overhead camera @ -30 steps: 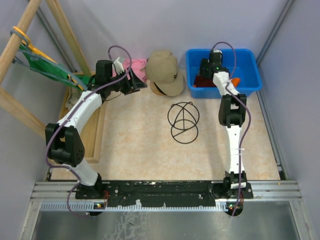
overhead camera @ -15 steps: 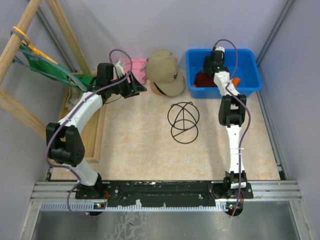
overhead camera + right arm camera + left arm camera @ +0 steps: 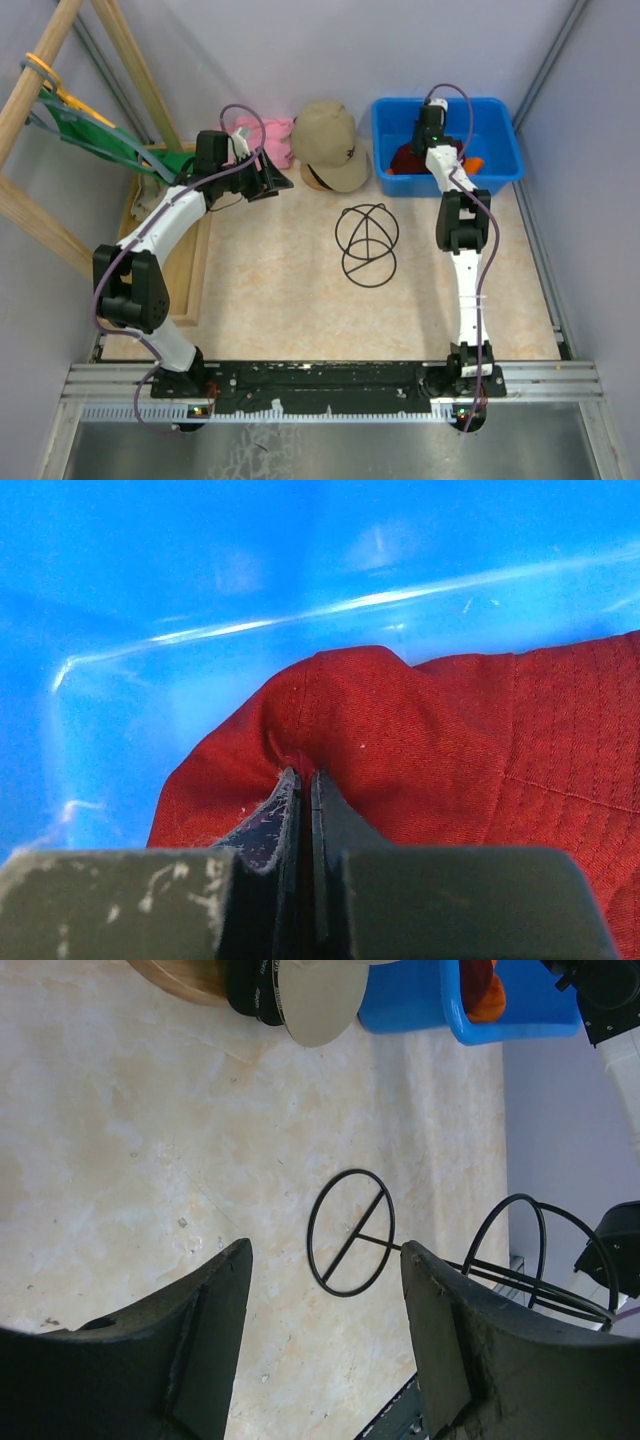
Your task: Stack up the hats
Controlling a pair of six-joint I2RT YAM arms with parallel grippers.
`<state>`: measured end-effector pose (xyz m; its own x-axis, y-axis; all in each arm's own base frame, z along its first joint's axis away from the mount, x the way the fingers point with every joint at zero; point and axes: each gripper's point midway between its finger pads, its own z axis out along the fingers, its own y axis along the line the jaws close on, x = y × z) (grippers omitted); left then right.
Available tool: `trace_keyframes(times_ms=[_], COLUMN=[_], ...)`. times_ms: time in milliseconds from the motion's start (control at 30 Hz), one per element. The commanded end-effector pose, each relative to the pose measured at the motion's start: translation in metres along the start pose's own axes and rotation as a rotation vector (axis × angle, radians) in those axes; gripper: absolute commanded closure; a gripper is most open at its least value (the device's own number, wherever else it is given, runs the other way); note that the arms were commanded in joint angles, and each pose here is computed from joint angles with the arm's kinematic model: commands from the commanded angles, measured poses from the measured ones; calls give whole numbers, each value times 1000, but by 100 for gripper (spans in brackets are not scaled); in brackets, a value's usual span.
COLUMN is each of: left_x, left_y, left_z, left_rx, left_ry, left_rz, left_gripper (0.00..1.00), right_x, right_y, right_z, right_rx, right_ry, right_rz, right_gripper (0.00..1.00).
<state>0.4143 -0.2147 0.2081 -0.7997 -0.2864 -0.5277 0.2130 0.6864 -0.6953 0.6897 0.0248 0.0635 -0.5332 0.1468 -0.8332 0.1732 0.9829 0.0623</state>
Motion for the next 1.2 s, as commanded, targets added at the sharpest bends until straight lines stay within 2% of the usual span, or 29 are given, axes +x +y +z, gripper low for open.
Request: trace_keyframes(times_ms=[0, 267, 500, 700, 967, 1167], left_x=[-3, -22, -30, -23, -21, -26], left_y=[-10, -30, -57, -73, -78, -77], left_z=[-10, -18, -32, -47, -56, -61], left_rx=[13, 58, 142, 217, 237, 215], left_ry=[-20, -66, -102, -127, -143, -165], left_rz=[22, 56, 64, 67, 91, 98], left_gripper=[33, 33, 33, 32, 32, 31], right_x=[-58, -142, -187, -202, -200, -180], right_y=[-2, 4, 10, 23, 64, 90], right_z=[-32, -131, -218, -293, -404, -451], right_rx=[19, -31, -119, -238, -530, -670], right_ry=[-106, -234, -317, -335, -341, -292], right_rz=[16, 36, 88, 168, 337, 426], right_gripper=[100, 100, 100, 100, 100, 100])
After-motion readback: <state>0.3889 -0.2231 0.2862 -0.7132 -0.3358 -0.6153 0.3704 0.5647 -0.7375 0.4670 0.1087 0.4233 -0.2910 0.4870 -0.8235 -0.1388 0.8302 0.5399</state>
